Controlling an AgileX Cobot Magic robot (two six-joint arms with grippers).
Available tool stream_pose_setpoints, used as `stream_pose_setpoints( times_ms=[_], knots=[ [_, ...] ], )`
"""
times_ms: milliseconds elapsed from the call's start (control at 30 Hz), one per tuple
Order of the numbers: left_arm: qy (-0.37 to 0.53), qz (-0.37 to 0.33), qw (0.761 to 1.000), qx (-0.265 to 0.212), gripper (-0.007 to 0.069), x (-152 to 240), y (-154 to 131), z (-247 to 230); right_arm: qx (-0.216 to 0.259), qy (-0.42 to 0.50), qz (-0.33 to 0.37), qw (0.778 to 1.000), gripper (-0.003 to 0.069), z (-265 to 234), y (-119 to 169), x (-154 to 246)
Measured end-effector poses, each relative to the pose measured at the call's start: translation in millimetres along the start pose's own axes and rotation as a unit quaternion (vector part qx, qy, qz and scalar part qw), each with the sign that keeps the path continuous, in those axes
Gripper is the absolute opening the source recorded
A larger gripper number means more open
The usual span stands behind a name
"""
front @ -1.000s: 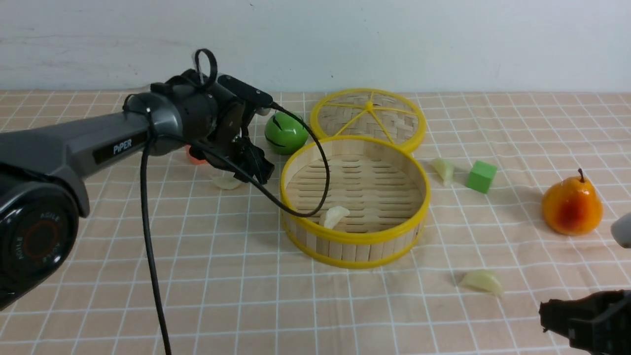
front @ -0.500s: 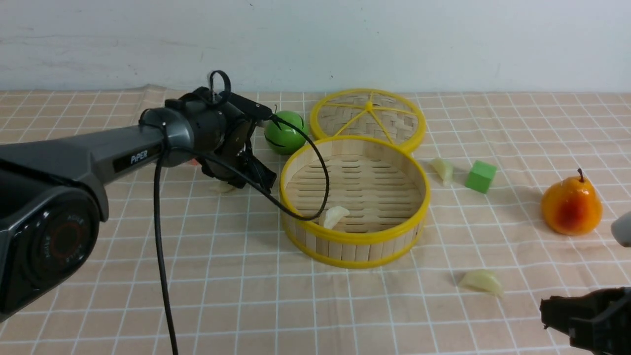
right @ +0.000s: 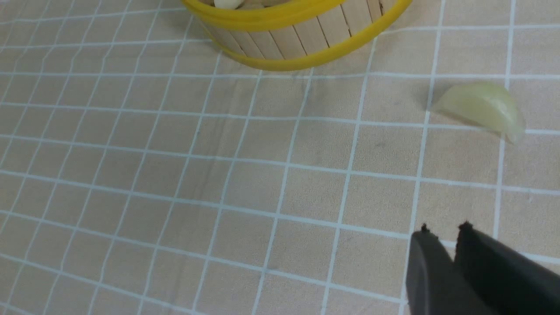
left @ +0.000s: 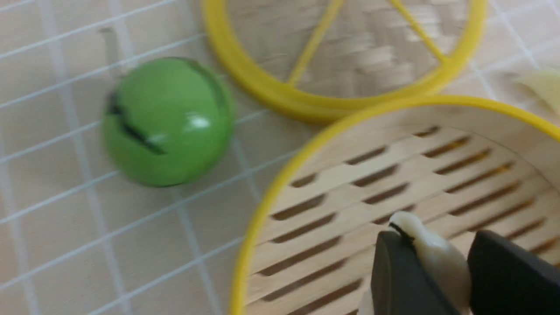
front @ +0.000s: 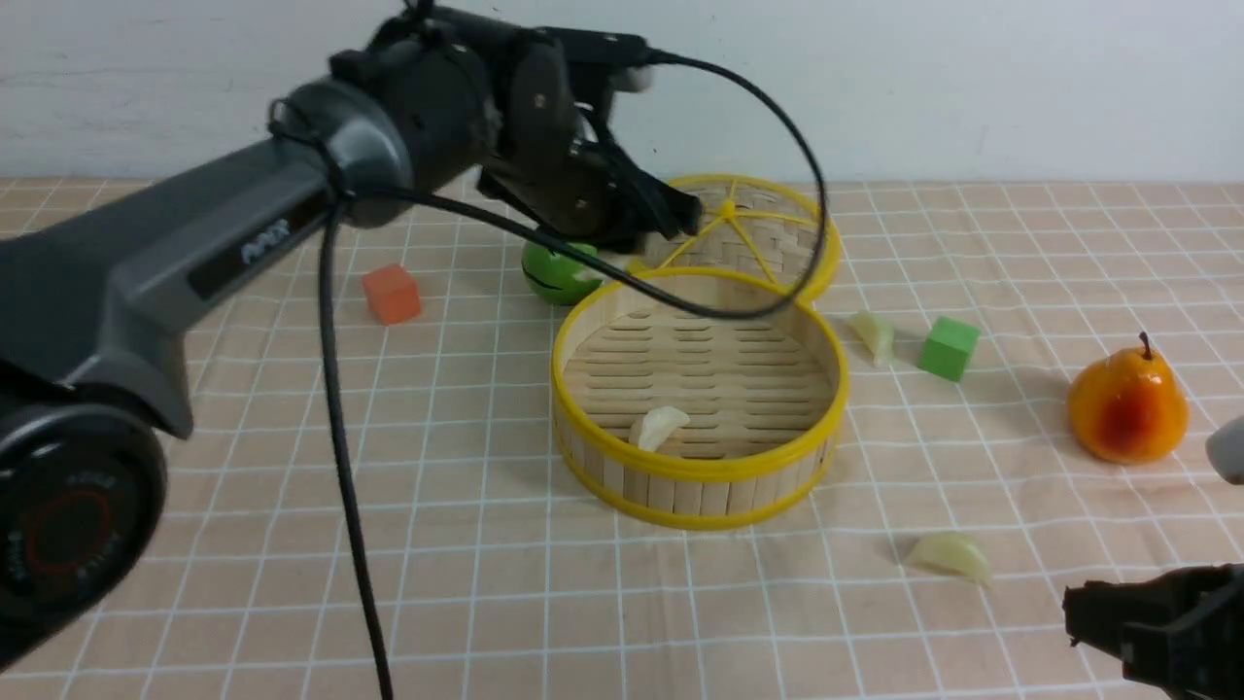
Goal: Put the dumplings into the steamer on the table with the brown tablecloth.
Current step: 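Place the dumpling into the bamboo steamer basket with the left gripper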
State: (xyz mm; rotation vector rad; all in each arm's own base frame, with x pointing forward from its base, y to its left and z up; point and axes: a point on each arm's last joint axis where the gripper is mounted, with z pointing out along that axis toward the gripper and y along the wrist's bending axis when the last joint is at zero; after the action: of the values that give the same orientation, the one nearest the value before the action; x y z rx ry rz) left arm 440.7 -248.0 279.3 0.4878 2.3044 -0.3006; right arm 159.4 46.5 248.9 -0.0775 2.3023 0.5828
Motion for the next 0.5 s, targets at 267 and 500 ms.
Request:
stream_pose_setpoints(
  times_ms=[267,500],
  knots=[
    [0.025,0.083,0.996,-0.019,0.0195,32.9,-12.5,60.8,-0.003,0.003,-0.002,1.000,0.0106,0.0,0.6,0.6],
    [0.042,0.084,0.995,-0.033,0.0349,38.9,-9.5,66.5,-0.006,0.003,0.001,1.000,0.0112,0.0,1.0,0.6]
  ],
)
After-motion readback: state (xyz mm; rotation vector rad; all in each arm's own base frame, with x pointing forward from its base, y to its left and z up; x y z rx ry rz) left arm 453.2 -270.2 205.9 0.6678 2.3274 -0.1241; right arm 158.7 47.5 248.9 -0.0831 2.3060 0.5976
